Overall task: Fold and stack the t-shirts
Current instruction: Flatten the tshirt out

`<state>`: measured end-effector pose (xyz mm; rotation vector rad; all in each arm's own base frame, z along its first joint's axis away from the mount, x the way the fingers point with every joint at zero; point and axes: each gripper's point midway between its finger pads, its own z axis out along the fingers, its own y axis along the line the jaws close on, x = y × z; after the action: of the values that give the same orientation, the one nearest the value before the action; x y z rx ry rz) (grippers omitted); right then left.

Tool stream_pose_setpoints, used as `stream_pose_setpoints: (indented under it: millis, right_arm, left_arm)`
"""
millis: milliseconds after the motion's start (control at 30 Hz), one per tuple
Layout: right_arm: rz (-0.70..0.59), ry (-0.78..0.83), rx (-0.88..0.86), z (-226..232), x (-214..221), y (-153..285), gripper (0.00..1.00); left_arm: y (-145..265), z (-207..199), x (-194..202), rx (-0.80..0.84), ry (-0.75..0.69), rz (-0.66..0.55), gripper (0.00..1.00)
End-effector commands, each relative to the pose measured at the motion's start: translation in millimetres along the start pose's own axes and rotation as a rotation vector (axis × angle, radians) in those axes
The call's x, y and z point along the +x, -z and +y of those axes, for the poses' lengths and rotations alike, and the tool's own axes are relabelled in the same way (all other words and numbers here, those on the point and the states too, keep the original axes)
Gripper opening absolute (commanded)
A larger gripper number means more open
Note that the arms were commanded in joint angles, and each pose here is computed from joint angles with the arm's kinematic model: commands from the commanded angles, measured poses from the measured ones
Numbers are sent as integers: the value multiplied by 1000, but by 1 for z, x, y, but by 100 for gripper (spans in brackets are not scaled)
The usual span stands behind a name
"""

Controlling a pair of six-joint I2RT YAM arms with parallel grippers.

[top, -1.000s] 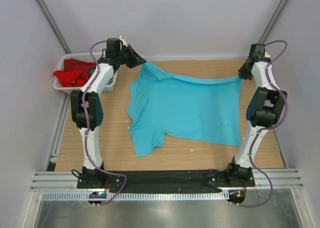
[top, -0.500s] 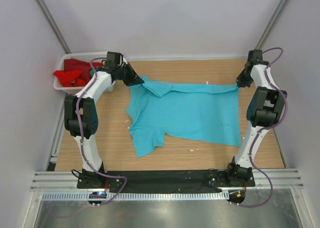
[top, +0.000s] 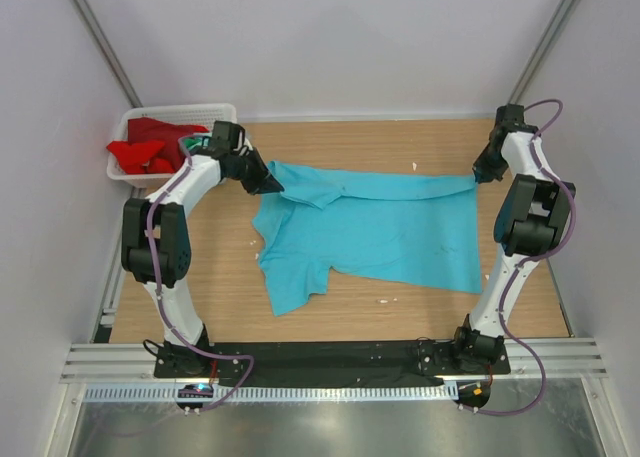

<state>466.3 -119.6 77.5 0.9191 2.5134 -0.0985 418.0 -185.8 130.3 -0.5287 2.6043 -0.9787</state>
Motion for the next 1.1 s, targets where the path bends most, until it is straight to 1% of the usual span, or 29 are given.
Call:
stream_pose_setpoints:
  millis: [0,367,400,433,467,500,533,567,600,633,667,700,733,767,800,833,867,900,967,1000,1067]
  right_arm:
    - [-53,18,-11,-3,-11,25,6]
    - [-19,21,7,-9,1,21,10]
    - [-11,15,18,-11,4,21,10]
    - [2,12,36,-15,8,20,10]
    - [26,9,50,-19,16,21,12]
    - [36,-6,54,-20,20,24,15]
    - [60,-14,73,-27,31,23,25]
    - [43,-22,76,-28,31,25,32]
    - [-2,-30,63,-27,24,35,47]
    - [-29,-29,64,-28,21,36,53]
    - [-106,-35,44,-24,2,37,56]
    - [-140,-29,30,-20,-6,39,59]
    - [-167,-14,16,-15,-18,37,62]
    - [-184,-12,8,-11,-27,34,63]
    - [-185,-6,-11,-5,-31,31,63]
    - [-182,7,-27,1,-36,22,63]
    - [-180,14,-49,6,-39,18,63]
    - [-172,19,-61,10,-39,16,63]
    - [-156,25,-72,13,-39,9,64]
    - [-157,30,-71,13,-40,8,64]
    - [-177,32,-66,10,-46,8,64]
  left_arm:
    - [8,0,7,-4,-20,4,0]
    - [4,21,16,-68,-19,20,0]
    - [4,21,17,-69,-24,27,3]
    - [7,24,19,-87,-28,30,7]
    - [10,27,17,-107,-54,20,14]
    - [16,30,19,-134,-68,15,34]
    - [23,37,10,-192,-96,-38,45]
    - [36,31,3,-197,-144,-83,53]
    - [42,28,-4,-207,-176,-121,65]
    - [47,26,-14,-223,-202,-164,67]
    - [48,23,-20,-224,-223,-179,68]
    - [53,6,-36,-197,-266,-217,67]
    - [49,0,-44,-183,-279,-227,64]
    - [44,-7,-52,-158,-283,-234,60]
    - [30,-15,-67,-137,-288,-237,48]
    - [23,-20,-74,-119,-289,-232,44]
    - [15,-23,-80,-107,-286,-234,41]
    - [0,-24,-96,-101,-278,-240,40]
    - [-12,-23,-107,-102,-282,-235,40]
    - [-24,-16,-109,-117,-282,-213,40]
    - [-29,-18,-117,-119,-307,-218,41]
